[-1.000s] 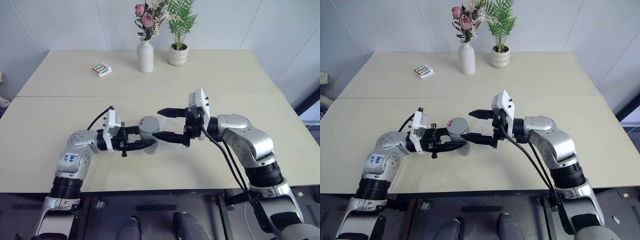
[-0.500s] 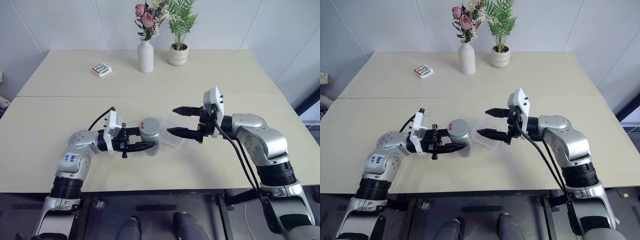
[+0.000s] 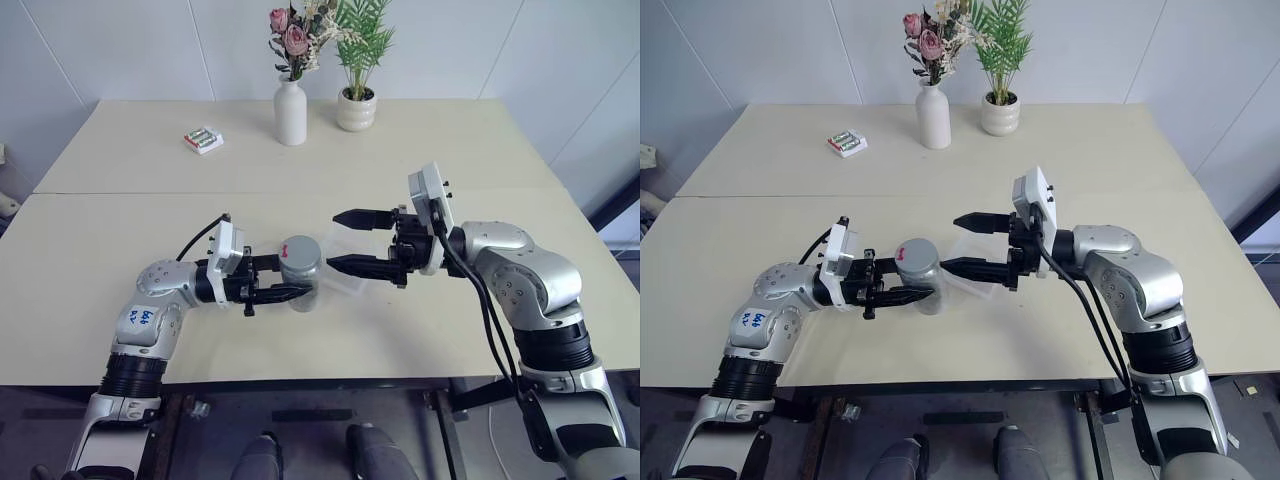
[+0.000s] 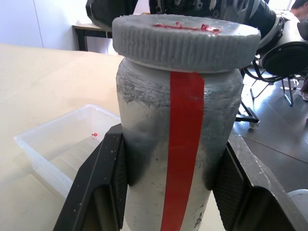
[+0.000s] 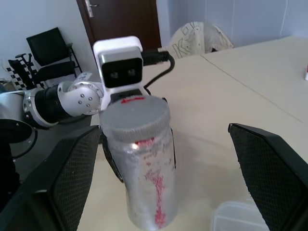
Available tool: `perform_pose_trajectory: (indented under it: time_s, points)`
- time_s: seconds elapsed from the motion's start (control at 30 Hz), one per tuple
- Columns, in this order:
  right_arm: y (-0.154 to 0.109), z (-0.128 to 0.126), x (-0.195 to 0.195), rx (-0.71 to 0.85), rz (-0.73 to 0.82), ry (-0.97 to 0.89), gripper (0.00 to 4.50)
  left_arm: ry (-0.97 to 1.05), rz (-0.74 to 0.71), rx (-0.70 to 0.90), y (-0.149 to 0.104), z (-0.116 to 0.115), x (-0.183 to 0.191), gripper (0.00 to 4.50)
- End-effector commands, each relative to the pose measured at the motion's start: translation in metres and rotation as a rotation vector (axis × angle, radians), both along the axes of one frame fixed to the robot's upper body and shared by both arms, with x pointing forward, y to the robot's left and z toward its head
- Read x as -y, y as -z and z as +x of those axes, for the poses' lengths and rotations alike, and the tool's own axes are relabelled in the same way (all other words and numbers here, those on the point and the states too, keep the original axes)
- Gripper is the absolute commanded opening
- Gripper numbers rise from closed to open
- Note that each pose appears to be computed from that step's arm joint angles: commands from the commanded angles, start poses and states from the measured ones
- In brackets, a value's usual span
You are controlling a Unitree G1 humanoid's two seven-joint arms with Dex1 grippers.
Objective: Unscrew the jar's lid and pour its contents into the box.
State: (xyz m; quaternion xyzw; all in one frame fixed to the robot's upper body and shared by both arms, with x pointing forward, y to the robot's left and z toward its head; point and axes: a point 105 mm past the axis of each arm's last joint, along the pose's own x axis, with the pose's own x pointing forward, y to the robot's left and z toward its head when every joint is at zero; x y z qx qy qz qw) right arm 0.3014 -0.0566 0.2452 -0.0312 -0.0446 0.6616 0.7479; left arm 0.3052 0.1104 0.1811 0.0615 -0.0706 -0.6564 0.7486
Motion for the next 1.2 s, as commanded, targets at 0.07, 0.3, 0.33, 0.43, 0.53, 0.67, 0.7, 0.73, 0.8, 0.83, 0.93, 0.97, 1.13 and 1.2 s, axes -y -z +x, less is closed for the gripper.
perform_pose_trajectory:
  time_s: [0.07,0.3,0.33,0.43,0.53,0.67,0.7,0.73,0.8,0.83,0.93,0.97,1.13,1.2]
  points:
    - [-0.015,-0.009,-0.019,0.063,0.019,-0.066,4.46,0.028,-0.008,0.046,-0.010,-0.006,0.002,1.94]
    - [-0.008,-0.017,-0.038,0.054,-0.001,-0.143,4.46,0.033,-0.006,0.047,-0.010,-0.006,0.003,1.94]
    - [-0.007,-0.019,-0.042,0.051,-0.006,-0.154,4.46,0.032,-0.007,0.047,-0.010,-0.006,0.003,1.94]
    - [-0.003,-0.019,-0.048,0.049,-0.015,-0.167,4.46,0.032,-0.005,0.047,-0.010,-0.006,0.003,1.94]
    - [-0.002,-0.017,-0.052,0.050,-0.020,-0.164,4.46,0.030,-0.007,0.045,-0.009,-0.007,0.003,1.94]
    - [-0.001,-0.013,-0.054,0.046,-0.021,-0.147,4.46,0.029,-0.008,0.042,-0.008,-0.007,0.003,1.94]
    - [-0.001,-0.012,-0.054,0.046,-0.021,-0.143,4.46,0.028,-0.008,0.042,-0.008,-0.007,0.003,1.94]
    - [-0.001,-0.011,-0.054,0.046,-0.020,-0.142,4.46,0.028,-0.008,0.041,-0.008,-0.007,0.003,1.94]
    - [-0.002,-0.009,-0.053,0.045,-0.019,-0.135,4.46,0.028,-0.008,0.043,-0.009,-0.007,0.003,1.94]
    - [-0.002,-0.008,-0.053,0.045,-0.019,-0.133,4.46,0.028,-0.009,0.043,-0.009,-0.007,0.003,1.94]
    - [-0.001,-0.007,-0.053,0.044,-0.020,-0.132,4.46,0.028,-0.010,0.043,-0.009,-0.007,0.003,1.94]
    - [-0.001,-0.007,-0.054,0.043,-0.019,-0.131,4.46,0.027,-0.010,0.043,-0.009,-0.007,0.003,1.94]
    - [-0.001,-0.007,-0.054,0.039,-0.017,-0.130,4.46,0.026,-0.011,0.042,-0.009,-0.007,0.004,1.94]
    - [0.000,-0.006,-0.054,0.038,-0.016,-0.130,4.30,0.025,-0.012,0.042,-0.009,-0.007,0.004,1.94]
